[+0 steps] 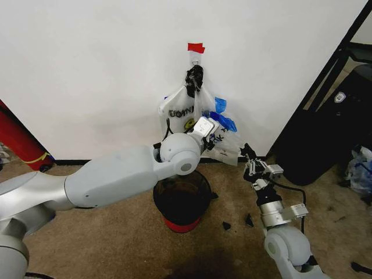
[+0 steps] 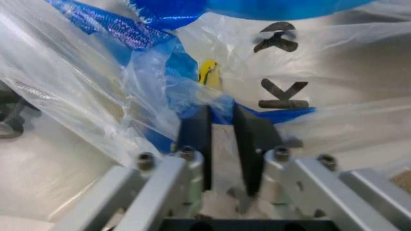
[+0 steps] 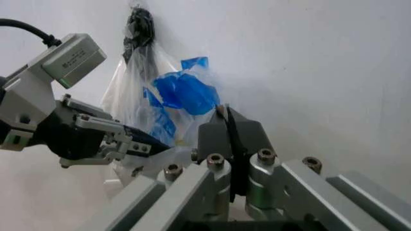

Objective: Pick up the garbage bag from the wall and place it over the trash bin.

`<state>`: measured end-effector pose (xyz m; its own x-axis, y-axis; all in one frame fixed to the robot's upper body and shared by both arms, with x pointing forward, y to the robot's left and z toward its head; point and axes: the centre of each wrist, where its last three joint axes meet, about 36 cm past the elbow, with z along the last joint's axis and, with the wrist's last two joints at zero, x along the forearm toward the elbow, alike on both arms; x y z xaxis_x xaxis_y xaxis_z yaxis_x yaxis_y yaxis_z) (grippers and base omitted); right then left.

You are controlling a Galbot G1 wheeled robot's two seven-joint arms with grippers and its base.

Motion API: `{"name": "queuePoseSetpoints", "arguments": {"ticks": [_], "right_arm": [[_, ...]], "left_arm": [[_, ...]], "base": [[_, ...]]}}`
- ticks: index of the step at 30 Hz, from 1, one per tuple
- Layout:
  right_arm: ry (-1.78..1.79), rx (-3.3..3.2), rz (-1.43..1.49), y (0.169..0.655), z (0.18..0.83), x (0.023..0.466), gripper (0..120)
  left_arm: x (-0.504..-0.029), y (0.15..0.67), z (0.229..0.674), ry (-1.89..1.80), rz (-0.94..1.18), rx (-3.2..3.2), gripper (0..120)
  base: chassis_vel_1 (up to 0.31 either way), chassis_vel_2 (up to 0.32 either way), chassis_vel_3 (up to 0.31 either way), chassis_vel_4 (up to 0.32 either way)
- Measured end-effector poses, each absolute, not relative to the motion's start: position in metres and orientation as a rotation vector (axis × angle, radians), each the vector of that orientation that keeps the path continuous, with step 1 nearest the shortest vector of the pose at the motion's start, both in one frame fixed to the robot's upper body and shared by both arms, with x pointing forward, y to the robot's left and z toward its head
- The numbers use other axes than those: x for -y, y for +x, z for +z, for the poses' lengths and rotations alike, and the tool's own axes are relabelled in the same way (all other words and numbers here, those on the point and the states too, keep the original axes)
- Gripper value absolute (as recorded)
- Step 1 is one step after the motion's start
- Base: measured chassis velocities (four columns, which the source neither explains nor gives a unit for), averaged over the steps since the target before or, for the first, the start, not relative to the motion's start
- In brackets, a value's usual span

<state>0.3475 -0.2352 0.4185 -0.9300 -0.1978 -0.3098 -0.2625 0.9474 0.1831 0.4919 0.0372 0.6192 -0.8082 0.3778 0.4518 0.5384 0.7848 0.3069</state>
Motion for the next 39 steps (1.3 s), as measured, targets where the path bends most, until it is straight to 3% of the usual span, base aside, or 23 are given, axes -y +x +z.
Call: {"name": "queuePoseSetpoints", "arguments": {"ticks": [3,11,20,23,25,30,31,33,35,39], "right_arm": [[-0.341,-2.811,0.323,0.348,0.418,0.234,0],[-0.331,-2.814,0.326,0.347,0.418,0.235,0],[-0.297,-2.824,0.305,0.348,0.419,0.242,0],[-0.309,-2.839,0.255,0.347,0.42,0.24,15],[-0.31,-2.841,0.243,0.347,0.42,0.239,15],[-0.332,-2.86,0.08,0.333,0.432,0.25,38],[-0.332,-2.86,0.08,0.333,0.432,0.25,38],[-0.362,-2.849,0.045,0.323,0.447,0.258,50],[-0.369,-2.845,0.043,0.322,0.451,0.259,52],[-0.443,-2.822,-0.062,0.333,0.474,0.262,71]], "left_arm": [[-0.038,0.494,0.619,-0.69,-0.597,2.598,0],[-0.037,0.496,0.618,-0.679,-0.543,2.602,0],[-0.071,0.467,0.641,-0.735,-0.166,2.852,0],[-0.084,0.448,0.638,-0.745,0.023,2.899,0],[-0.086,0.445,0.636,-0.744,0.037,2.897,0],[-0.12,0.416,0.599,-0.694,0.112,2.86,0],[-0.12,0.416,0.599,-0.694,0.112,2.86,0],[-0.134,0.405,0.592,-0.685,0.164,2.879,0],[-0.135,0.404,0.591,-0.684,0.179,2.885,0],[-0.136,0.4,0.589,-0.667,0.261,2.921,0]], "base": [[0.0,0.0,0.0,0.0],[0.0,0.0,0.0,0.0],[0.0,0.0,0.0,0.0],[0.0,0.0,0.0,0.0],[0.0,0.0,0.0,0.0],[0.0,0.0,0.0,0.0],[0.0,0.0,0.0,0.0],[0.0,0.0,0.0,0.0],[0.0,0.0,0.0,0.0],[0.0,0.0,0.0,0.0]]}}
